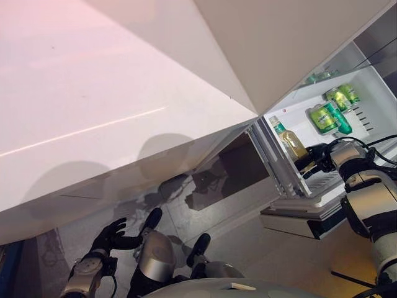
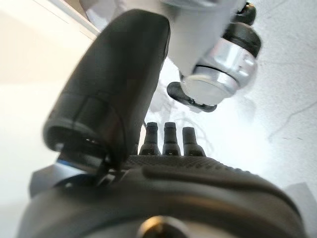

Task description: Put drinks into fridge and close the fridge

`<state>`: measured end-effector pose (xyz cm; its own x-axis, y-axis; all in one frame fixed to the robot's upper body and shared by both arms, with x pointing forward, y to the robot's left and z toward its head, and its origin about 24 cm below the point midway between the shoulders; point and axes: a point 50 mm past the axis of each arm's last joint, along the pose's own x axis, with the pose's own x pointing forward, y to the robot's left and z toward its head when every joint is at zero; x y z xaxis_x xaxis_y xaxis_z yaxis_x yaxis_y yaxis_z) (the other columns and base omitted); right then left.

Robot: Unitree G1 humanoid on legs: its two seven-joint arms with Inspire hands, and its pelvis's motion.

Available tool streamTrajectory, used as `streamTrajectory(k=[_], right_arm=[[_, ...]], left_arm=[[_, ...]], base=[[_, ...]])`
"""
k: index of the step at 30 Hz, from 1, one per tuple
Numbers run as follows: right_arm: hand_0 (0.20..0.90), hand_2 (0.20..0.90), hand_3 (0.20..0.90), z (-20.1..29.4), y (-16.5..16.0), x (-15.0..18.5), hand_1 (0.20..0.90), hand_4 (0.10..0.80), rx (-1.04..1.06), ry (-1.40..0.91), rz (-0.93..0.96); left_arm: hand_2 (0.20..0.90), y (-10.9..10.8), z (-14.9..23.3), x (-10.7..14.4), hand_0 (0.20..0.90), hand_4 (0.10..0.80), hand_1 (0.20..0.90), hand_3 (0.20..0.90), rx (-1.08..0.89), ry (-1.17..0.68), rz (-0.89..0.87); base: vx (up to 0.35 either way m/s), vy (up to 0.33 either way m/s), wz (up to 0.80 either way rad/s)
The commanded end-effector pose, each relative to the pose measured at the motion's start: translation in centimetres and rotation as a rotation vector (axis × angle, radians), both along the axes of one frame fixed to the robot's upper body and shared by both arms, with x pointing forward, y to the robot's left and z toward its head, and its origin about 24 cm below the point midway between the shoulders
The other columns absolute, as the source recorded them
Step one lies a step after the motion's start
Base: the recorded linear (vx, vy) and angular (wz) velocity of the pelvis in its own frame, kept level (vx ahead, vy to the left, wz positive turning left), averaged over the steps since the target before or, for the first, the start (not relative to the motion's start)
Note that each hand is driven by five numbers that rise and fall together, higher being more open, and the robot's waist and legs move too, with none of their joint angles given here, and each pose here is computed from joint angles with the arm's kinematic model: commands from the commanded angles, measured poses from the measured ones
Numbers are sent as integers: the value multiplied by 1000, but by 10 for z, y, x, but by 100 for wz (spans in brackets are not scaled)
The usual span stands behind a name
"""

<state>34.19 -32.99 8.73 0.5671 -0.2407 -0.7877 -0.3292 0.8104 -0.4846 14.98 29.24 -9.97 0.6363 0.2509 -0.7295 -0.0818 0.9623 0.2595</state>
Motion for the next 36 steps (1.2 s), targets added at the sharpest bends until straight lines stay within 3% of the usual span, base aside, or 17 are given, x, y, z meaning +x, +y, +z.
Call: streamTrajectory(k=[1,3,4,8,9,10,21,28,36], right_arm=[[865,865,859,64,-20,10,865,759,-99,-96,-3],[862,862,856,66,-22,10,862,756,-111,-105,-5],[900,900,900,66,-21,11,900,800,-112,-109,-2],[900,900,900,66,-21,12,900,800,-114,-123,-4],[865,865,859,67,-20,12,865,759,-118,-130,-5],[900,900,900,68,-19,13,900,800,-118,-135,-4],[900,900,900,72,-22,13,900,800,-113,-190,-35],[900,900,900,86,-31,15,900,800,-125,-395,-126],[900,900,900,132,-27,22,900,800,-95,-810,-153]], left_arm=[[900,8,7,-1,900,800,900,900,2,16,0],[900,11,10,6,900,800,900,900,-5,11,14],[900,13,12,11,900,800,900,900,-6,4,21],[900,16,16,19,900,800,900,900,-9,-9,28],[900,15,16,21,900,800,900,900,-11,-11,30],[900,16,17,23,900,800,900,900,-13,-13,31],[900,16,16,29,900,800,900,900,-15,-7,40],[900,14,9,23,900,800,900,900,-27,36,47],[900,8,-7,5,900,800,900,900,-77,89,80]], base=[[-12,35,1],[-17,15,0],[-32,13,0],[-26,6,0],[0,0,0],[0,0,0],[0,0,0],[19,31,0],[14,84,-5]])
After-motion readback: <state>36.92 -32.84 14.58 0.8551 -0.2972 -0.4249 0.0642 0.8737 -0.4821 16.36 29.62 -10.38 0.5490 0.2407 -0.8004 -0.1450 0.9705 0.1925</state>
